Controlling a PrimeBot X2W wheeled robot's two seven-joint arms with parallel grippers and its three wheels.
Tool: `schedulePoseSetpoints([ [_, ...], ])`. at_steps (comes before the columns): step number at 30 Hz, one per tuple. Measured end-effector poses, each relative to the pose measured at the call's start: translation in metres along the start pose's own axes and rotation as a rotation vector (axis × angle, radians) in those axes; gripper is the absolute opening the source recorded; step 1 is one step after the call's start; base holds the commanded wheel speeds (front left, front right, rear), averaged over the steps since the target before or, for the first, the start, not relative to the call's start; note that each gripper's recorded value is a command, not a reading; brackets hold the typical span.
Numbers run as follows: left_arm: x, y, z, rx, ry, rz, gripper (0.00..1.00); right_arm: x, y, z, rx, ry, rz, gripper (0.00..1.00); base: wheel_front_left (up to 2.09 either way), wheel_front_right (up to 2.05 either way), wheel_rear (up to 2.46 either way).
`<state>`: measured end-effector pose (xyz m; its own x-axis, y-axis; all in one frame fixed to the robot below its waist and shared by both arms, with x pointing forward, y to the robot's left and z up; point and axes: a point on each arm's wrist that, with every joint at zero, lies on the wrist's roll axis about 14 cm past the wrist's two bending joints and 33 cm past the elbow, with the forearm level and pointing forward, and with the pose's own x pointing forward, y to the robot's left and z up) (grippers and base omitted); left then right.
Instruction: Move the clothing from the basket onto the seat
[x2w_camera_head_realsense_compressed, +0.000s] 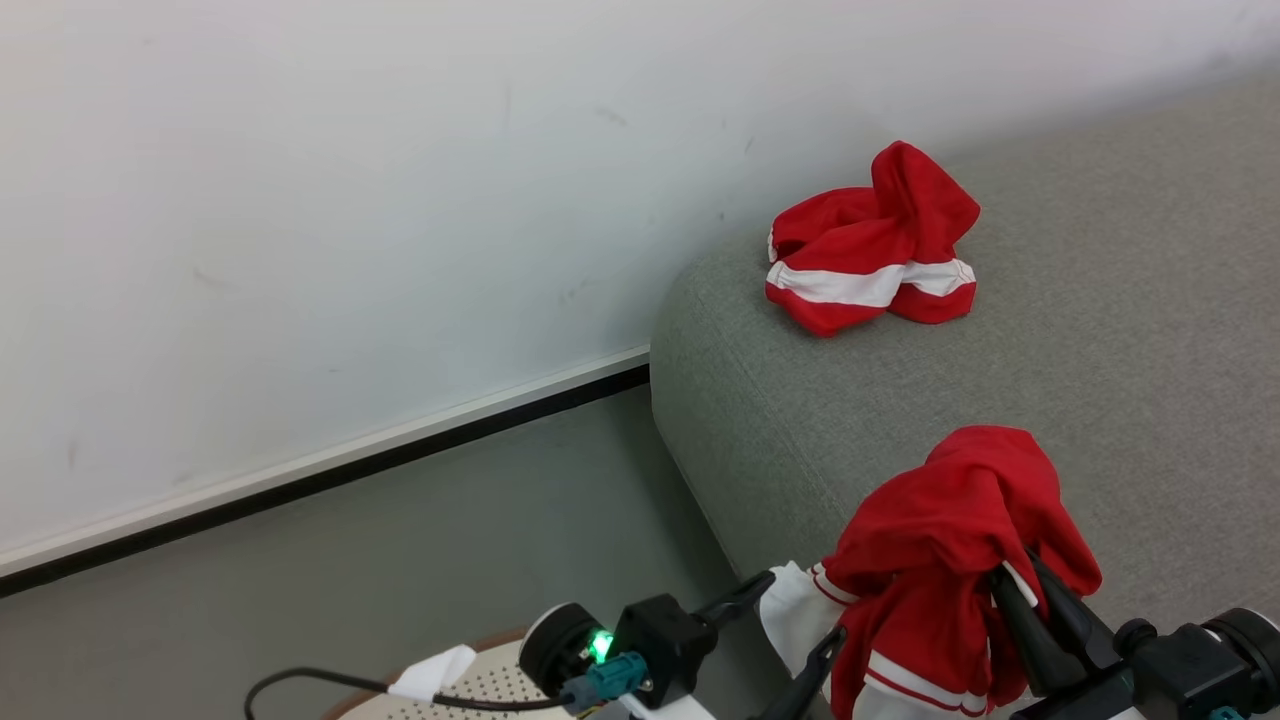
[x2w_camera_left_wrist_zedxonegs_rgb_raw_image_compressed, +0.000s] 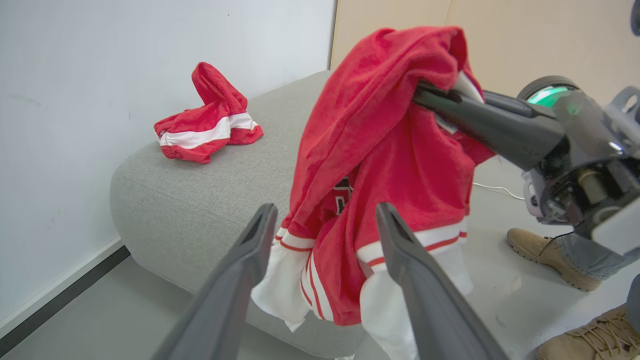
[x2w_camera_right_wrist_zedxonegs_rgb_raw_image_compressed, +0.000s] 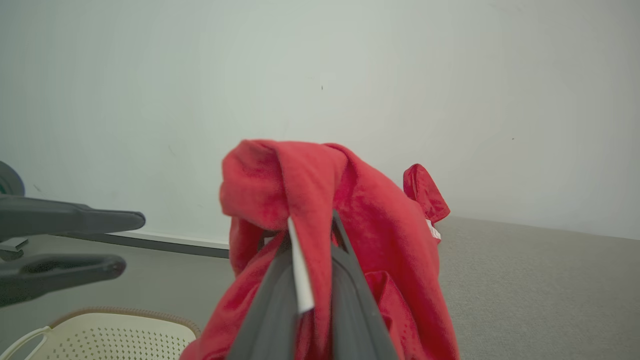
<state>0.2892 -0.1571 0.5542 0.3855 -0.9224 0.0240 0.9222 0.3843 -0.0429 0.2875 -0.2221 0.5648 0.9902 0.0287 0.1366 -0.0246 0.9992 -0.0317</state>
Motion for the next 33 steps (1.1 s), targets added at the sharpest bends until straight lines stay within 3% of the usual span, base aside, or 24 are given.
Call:
schedulePoseSetpoints([
  [9,0.0,0.019,-0.005,-0.023,0.012,0.026,1.0,0.014,-0.001,-0.009,0.005,0.021,0.0,0.0,0.0,0.0,0.0],
  [13,0.005,0.044,-0.005,-0.019,0.01,0.04,1.0,0.037,-0.005,-0.01,-0.004,0.007,-0.008,0.0,0.0,0.0,0.0],
  [23,0.022,0.134,-0.016,0.009,-0.005,0.096,1.0,0.139,-0.035,-0.015,-0.134,-0.054,-0.01,0.0,0.0,0.0,0.0],
  [33,0.017,0.194,-0.072,-0.105,0.023,0.208,1.0,0.258,-0.084,-0.005,-0.271,-0.11,-0.032,0.0,0.0,0.0,0.0],
])
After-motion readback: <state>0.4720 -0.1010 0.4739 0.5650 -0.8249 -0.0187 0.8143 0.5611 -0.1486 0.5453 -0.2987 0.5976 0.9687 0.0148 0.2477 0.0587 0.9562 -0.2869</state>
